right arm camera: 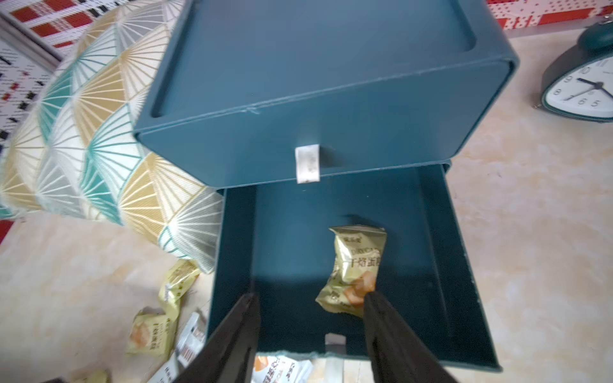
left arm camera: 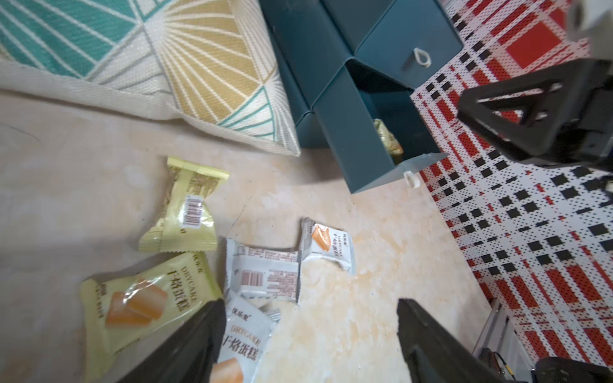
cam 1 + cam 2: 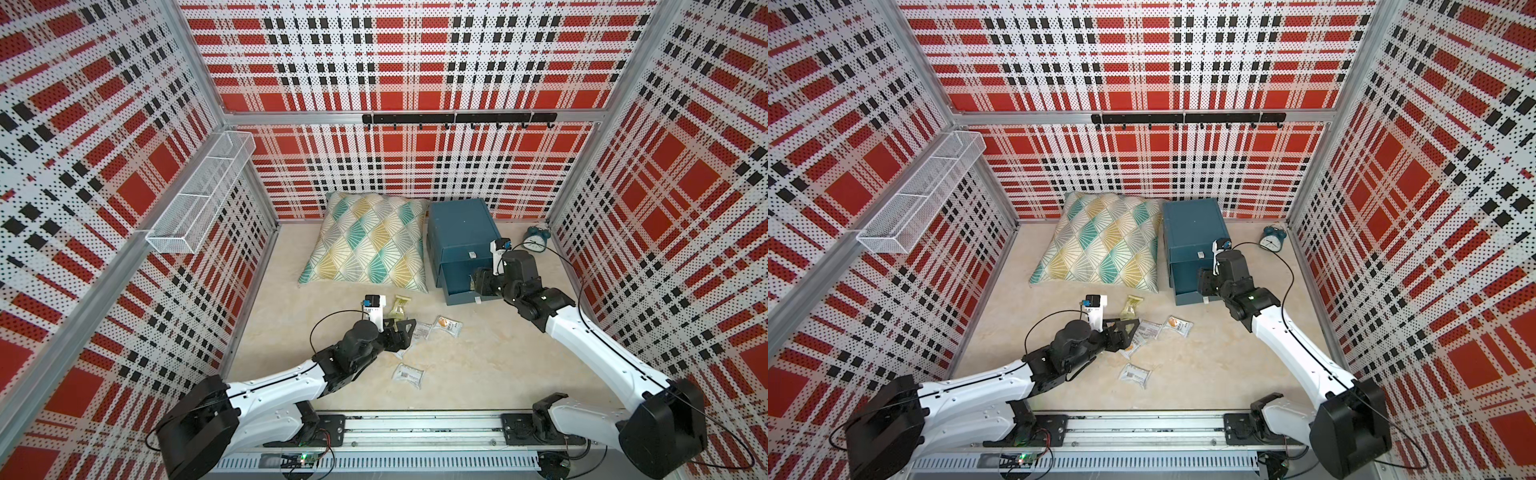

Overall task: Place the cookies into the drawer by color
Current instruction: Place the cookie in the drawer, then pick up the cookie at the center of the board.

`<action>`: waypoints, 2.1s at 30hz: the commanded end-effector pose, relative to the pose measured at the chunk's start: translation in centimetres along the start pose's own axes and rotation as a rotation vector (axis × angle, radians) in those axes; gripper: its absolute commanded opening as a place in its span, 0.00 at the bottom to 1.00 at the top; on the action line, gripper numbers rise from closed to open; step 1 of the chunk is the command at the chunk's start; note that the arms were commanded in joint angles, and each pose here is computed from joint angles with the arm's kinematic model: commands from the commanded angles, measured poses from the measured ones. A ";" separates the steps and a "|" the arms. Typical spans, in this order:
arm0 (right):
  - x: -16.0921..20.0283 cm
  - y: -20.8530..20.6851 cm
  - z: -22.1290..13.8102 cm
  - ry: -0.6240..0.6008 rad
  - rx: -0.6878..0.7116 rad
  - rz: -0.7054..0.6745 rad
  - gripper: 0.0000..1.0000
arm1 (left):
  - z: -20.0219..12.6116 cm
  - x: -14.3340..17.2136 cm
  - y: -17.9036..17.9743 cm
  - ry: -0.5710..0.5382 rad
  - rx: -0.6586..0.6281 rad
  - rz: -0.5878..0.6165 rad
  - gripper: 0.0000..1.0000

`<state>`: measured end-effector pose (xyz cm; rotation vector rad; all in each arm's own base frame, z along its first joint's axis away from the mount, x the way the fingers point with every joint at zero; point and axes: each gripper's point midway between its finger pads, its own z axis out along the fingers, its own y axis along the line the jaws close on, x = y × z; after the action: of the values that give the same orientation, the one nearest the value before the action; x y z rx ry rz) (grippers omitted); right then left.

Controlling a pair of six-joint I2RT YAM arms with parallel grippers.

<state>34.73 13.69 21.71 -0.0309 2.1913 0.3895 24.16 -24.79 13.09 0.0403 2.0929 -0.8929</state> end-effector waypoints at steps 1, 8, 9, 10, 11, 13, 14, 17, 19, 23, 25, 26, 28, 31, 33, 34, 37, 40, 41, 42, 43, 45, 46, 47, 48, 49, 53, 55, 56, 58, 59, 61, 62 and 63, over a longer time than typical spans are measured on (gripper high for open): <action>0.2 2.7 -2.1 -0.008 -0.164 0.002 0.64 | 0.4 0.4 0.7 0.064 -0.045 0.010 0.83; 4.0 6.2 -5.0 0.028 -0.322 -0.024 0.75 | 1.4 0.5 2.5 0.119 -0.168 0.059 0.69; 4.4 6.7 -5.4 0.028 -0.343 -0.027 0.76 | 1.5 0.5 2.8 0.126 -0.186 0.065 0.68; 4.9 7.1 -5.7 0.031 -0.361 -0.030 0.76 | 1.7 0.5 3.0 0.134 -0.202 0.072 0.67; 5.4 7.4 -6.0 0.033 -0.377 -0.030 0.76 | 1.8 0.4 3.2 0.138 -0.219 0.080 0.66; 6.6 7.7 -6.3 0.043 -0.396 -0.026 0.76 | 2.2 0.3 3.7 0.145 -0.253 0.098 0.66; 7.2 7.9 -6.4 0.048 -0.406 -0.023 0.76 | 2.4 0.1 3.9 0.146 -0.270 0.108 0.66; 9.1 8.3 -6.4 0.069 -0.435 -0.024 0.75 | 3.2 -0.2 4.3 0.154 -0.319 0.140 0.66; 10.5 8.5 -6.2 0.089 -0.438 -0.030 0.74 | 4.1 -0.2 4.8 0.175 -0.364 0.172 0.67; 12.2 8.6 -5.8 0.117 -0.427 -0.044 0.72 | 5.5 -0.4 5.7 0.199 -0.448 0.233 0.65; 12.8 8.4 -5.7 0.125 -0.418 -0.027 0.71 | 6.1 -0.7 6.3 0.204 -0.495 0.262 0.61; 13.0 8.3 -5.7 0.128 -0.416 -0.017 0.70 | 6.3 -0.8 6.6 0.206 -0.513 0.272 0.60; 13.3 8.0 -5.6 0.128 -0.410 -0.010 0.69 | 6.9 -1.0 7.2 0.211 -0.547 0.289 0.57; 13.8 7.8 -5.6 0.132 -0.408 -0.005 0.68 | 7.8 -1.3 8.1 0.222 -0.577 0.304 0.56; 14.1 7.6 -5.5 0.136 -0.407 -0.003 0.68 | 8.4 -1.3 8.7 0.232 -0.591 0.313 0.55; 14.1 7.6 -5.5 0.137 -0.404 -0.003 0.68 | 8.7 -1.3 8.8 0.239 -0.594 0.322 0.55; 14.1 7.4 -5.6 0.134 -0.397 -0.008 0.68 | 9.7 -0.8 9.4 0.266 -0.600 0.334 0.49; 14.0 7.3 -5.7 0.132 -0.390 -0.009 0.68 | 10.1 -0.5 9.7 0.281 -0.599 0.334 0.40; 14.0 7.3 -5.7 0.132 -0.392 -0.011 0.68 | 10.0 -0.4 9.7 0.284 -0.596 0.333 0.38; 14.0 7.3 -5.7 0.132 -0.389 -0.011 0.68 | 10.0 -0.4 9.6 0.284 -0.589 0.331 0.35; 14.0 7.2 -5.6 0.131 -0.385 -0.011 0.68 | 10.0 -0.3 9.5 0.286 -0.584 0.329 0.32; 14.0 7.2 -5.6 0.131 -0.385 -0.012 0.68 | 9.7 -0.4 9.1 0.280 -0.571 0.324 0.31; 13.9 7.2 -5.6 0.129 -0.384 -0.010 0.68 | 9.6 -0.4 8.9 0.277 -0.567 0.322 0.28; 13.9 7.2 -5.6 0.130 -0.383 -0.009 0.68 | 9.3 -0.4 8.7 0.276 -0.562 0.322 0.26; 13.8 7.3 -5.6 0.127 -0.385 -0.009 0.68 | 9.2 -0.5 8.4 0.271 -0.553 0.321 0.26; 13.7 7.3 -5.6 0.124 -0.385 -0.009 0.68 | 9.0 -0.6 8.2 0.269 -0.548 0.321 0.26; 13.2 7.1 -5.7 0.108 -0.371 -0.001 0.68 | 8.3 -1.0 7.0 0.253 -0.513 0.315 0.18; 13.0 7.0 -5.8 0.101 -0.362 0.004 0.67 | 8.0 -1.3 6.5 0.246 -0.498 0.313 0.12; 12.8 7.0 -5.8 0.097 -0.361 0.007 0.67 | 7.9 -1.4 6.1 0.240 -0.489 0.312 0.12; 12.7 6.9 -5.9 0.093 -0.355 0.012 0.67 | 7.5 -1.7 5.4 0.230 -0.475 0.311 0.10; 12.5 6.9 -6.0 0.087 -0.354 0.014 0.67 | 7.3 -1.9 5.0 0.224 -0.468 0.311 0.09; 12.3 6.8 -6.2 0.080 -0.348 0.021 0.67 | 6.8 -2.4 4.0 0.208 -0.448 0.307 0.09; 12.1 6.6 -6.2 0.073 -0.341 0.027 0.67 | 6.5 -2.7 3.3 0.197 -0.433 0.307 0.09; 11.9 6.5 -6.4 0.065 -0.335 0.030 0.67 | 6.2 -3.0 2.6 0.188 -0.416 0.303 0.09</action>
<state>21.15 19.70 15.74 -0.2319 2.2150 0.7782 32.13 -25.30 9.58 0.2173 2.3512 -0.2233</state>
